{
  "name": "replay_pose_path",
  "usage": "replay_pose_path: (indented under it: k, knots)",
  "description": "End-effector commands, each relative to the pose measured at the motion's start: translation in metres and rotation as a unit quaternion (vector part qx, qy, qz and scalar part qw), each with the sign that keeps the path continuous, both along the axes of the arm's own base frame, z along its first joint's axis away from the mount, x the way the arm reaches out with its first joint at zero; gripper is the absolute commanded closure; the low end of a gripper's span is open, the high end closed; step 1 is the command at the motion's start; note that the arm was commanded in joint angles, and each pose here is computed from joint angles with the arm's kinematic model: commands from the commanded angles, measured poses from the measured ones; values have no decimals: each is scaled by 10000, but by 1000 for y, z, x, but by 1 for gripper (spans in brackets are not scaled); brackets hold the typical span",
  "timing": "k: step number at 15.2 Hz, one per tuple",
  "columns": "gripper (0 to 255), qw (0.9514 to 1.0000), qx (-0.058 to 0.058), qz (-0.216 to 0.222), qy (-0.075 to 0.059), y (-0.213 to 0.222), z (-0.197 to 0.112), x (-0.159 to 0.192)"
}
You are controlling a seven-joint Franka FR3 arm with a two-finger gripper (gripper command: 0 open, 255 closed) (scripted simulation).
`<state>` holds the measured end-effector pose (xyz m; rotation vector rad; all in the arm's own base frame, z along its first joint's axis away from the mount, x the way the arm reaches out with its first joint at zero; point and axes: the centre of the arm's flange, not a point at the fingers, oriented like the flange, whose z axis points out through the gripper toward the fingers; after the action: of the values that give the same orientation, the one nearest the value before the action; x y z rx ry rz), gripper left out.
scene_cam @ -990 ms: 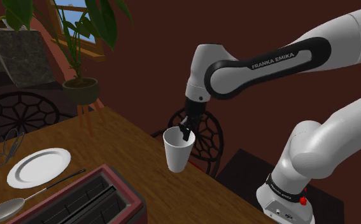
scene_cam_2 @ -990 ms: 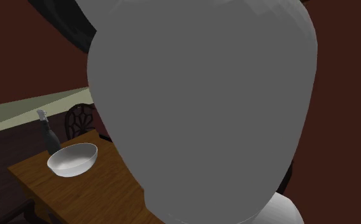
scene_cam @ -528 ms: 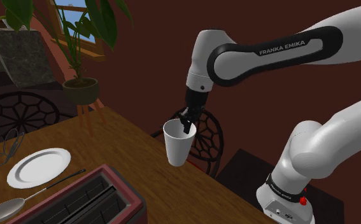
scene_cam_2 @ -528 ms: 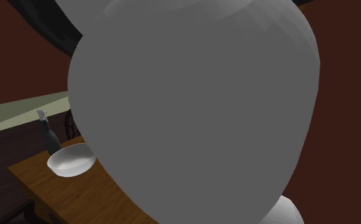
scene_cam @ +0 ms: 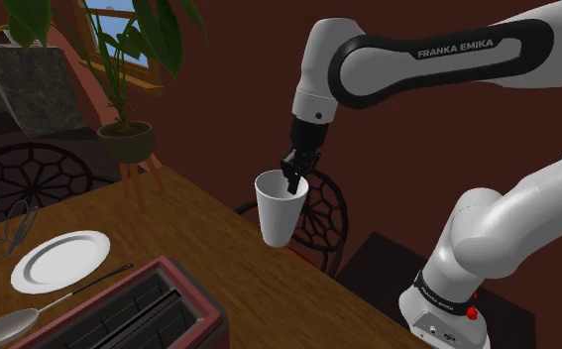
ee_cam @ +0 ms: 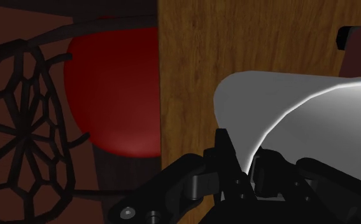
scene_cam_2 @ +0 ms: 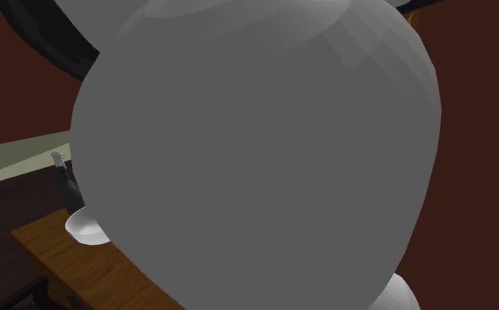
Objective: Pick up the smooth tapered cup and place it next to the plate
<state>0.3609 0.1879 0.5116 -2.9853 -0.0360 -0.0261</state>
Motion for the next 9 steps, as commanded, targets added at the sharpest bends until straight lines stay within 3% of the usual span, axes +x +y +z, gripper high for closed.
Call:
replay_pose_path:
  k: [1,9]
  knots:
    - [255,10000,0,0,0,0,11,0]
    - [255,10000,0,0,0,0,53,0]
